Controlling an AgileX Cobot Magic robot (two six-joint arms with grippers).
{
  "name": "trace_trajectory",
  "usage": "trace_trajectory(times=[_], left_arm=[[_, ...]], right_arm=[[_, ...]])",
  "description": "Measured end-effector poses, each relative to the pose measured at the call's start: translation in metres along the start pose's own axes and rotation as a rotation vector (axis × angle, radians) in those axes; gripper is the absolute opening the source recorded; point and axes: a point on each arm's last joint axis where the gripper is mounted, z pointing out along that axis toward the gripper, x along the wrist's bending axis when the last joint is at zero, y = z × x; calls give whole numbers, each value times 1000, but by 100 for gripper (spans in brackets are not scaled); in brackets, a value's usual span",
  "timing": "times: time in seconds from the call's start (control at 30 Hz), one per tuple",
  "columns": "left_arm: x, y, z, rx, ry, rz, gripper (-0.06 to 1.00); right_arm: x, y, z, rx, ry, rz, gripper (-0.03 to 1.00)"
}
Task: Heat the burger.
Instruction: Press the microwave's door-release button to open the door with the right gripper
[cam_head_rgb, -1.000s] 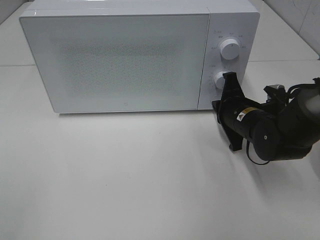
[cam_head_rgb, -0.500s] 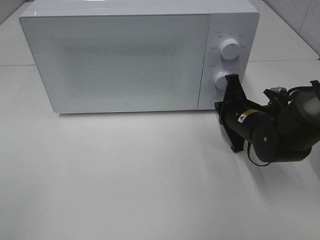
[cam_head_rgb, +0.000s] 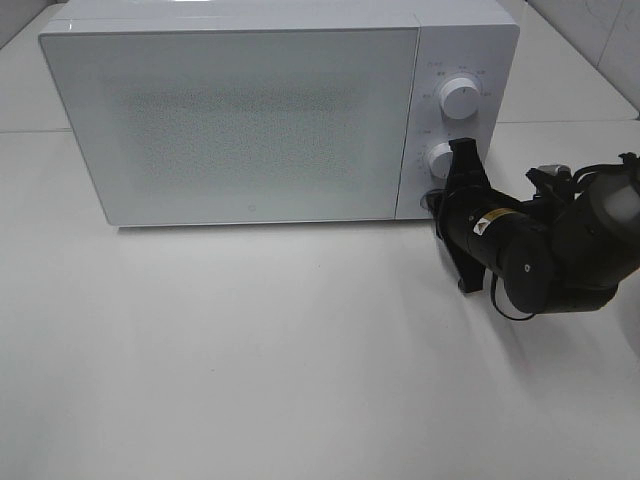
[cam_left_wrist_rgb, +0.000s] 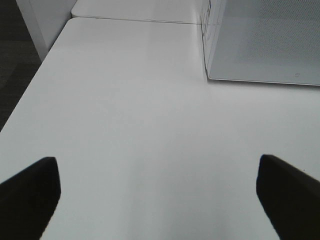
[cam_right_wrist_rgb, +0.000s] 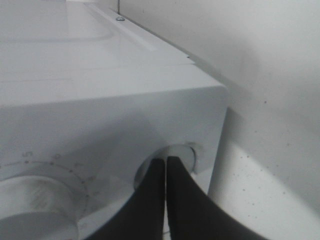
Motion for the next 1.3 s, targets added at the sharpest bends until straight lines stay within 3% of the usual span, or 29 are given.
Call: trace_trajectory(times=[1.3], left_arm=[[0,0,0,0,0,0,99]], right_arm=[[4,1,15,-1,-26,53,2]])
